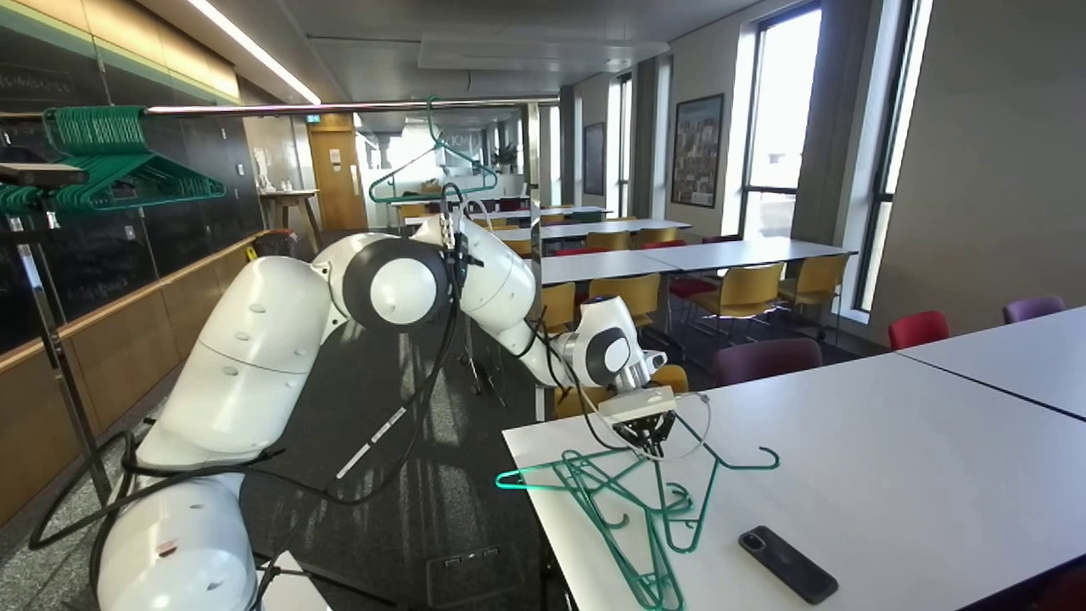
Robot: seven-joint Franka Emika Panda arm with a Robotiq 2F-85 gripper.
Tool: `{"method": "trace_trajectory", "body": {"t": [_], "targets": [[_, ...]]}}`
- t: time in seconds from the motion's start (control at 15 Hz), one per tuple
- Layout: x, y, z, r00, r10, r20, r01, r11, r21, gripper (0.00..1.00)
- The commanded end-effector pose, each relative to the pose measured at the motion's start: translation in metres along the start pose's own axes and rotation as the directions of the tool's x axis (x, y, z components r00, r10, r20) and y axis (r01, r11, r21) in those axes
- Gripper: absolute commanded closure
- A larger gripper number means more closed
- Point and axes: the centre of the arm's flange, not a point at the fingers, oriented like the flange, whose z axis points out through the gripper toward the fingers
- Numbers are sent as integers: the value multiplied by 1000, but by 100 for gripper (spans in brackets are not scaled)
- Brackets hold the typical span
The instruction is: Put one green hanger from the table and put it on the railing
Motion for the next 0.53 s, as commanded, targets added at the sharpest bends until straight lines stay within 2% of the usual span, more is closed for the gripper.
{"method": "trace_trajectory", "body": {"t": [0.0, 0.13, 0.47], "targets": [[-27, -20, -43, 999, 40, 7, -38, 983, -178, 98], [-35, -29, -66, 999, 41, -9, -42, 965, -257, 98], [-52, -60, -140, 995, -18, -94, -15, 939, -345, 98]]}}
